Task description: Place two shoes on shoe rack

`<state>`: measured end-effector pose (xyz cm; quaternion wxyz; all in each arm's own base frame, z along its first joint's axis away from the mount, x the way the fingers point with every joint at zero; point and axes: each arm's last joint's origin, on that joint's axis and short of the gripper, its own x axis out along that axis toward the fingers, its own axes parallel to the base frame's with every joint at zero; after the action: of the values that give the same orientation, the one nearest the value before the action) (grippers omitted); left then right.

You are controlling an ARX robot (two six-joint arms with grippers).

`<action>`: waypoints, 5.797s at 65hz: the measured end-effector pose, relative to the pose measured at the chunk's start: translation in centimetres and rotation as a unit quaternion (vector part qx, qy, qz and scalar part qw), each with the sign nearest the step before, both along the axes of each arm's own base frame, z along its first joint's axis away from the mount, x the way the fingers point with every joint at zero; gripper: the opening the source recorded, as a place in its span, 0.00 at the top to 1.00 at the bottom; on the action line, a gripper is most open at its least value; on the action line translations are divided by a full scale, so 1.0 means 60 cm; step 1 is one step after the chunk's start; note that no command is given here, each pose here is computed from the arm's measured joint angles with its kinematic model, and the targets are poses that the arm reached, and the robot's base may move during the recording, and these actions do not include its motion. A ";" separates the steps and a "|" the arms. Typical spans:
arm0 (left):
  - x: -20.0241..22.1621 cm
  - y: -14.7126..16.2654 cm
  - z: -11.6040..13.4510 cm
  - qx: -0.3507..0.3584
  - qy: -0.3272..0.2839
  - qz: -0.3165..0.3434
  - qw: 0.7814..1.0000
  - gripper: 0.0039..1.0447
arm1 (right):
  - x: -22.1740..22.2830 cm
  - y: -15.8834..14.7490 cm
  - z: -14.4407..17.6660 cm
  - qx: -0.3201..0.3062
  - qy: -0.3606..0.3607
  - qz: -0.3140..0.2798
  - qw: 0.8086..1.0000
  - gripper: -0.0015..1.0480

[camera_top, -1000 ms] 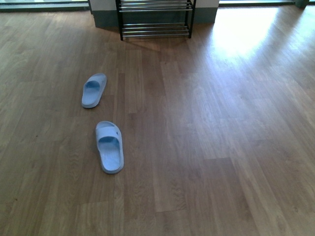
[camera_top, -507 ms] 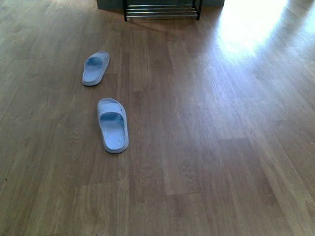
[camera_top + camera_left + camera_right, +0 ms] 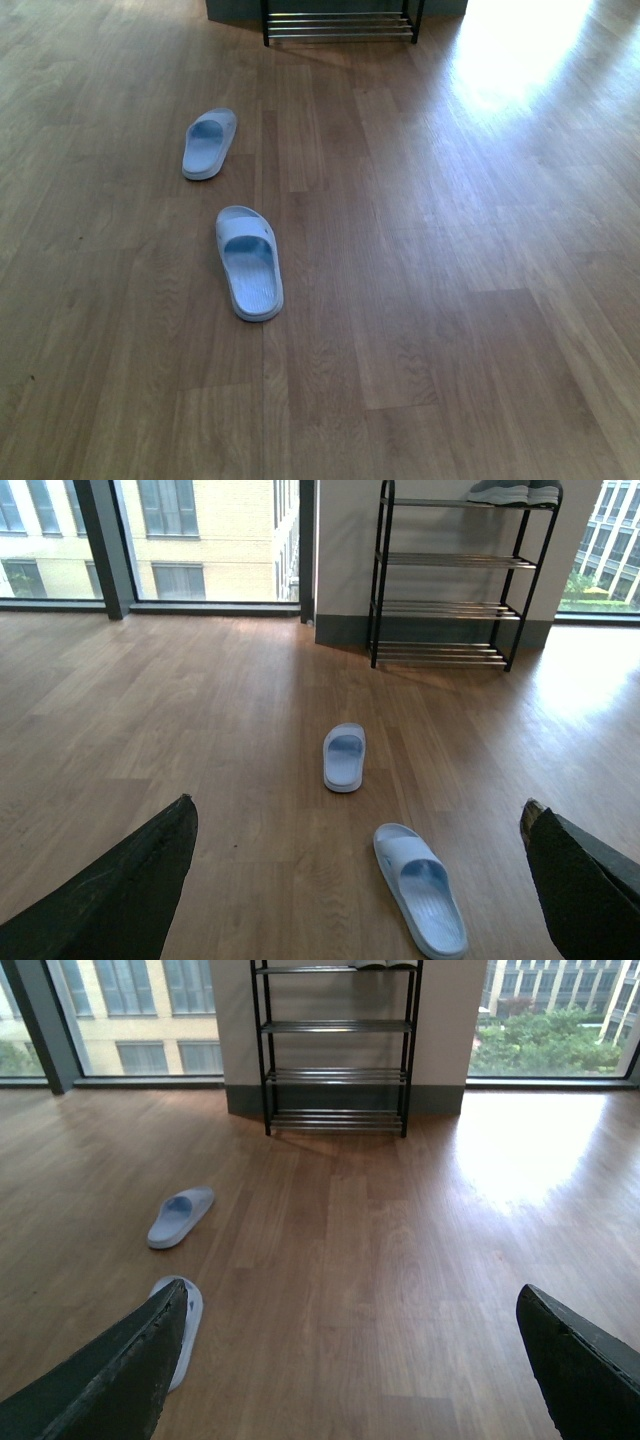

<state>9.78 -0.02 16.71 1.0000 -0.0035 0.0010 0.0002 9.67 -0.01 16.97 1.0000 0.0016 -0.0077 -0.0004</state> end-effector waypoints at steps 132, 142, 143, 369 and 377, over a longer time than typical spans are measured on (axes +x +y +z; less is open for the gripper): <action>0.000 0.000 0.000 0.000 0.000 -0.001 1.000 0.09 | 0.310 0.073 -0.490 -0.123 0.408 0.160 0.890 0.09; 0.000 0.000 0.000 0.000 0.000 -0.001 1.000 0.09 | 0.334 0.075 -0.539 -0.116 0.407 0.153 0.893 0.09; 0.000 0.000 0.000 0.000 0.000 -0.001 1.000 0.09 | 0.336 0.074 -0.542 -0.116 0.406 0.152 0.894 0.09; 0.000 0.000 0.000 0.000 0.000 -0.002 1.000 0.09 | 0.216 -0.127 -0.028 0.043 0.188 -0.068 0.979 0.98; 0.000 0.000 0.000 0.000 0.000 -0.002 1.000 0.09 | 0.216 -0.126 -0.028 0.043 0.188 -0.065 0.979 0.98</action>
<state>9.78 -0.03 16.71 1.0000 -0.0033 0.0011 -0.0017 22.65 -7.56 15.28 0.9805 0.0444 0.1799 -0.0659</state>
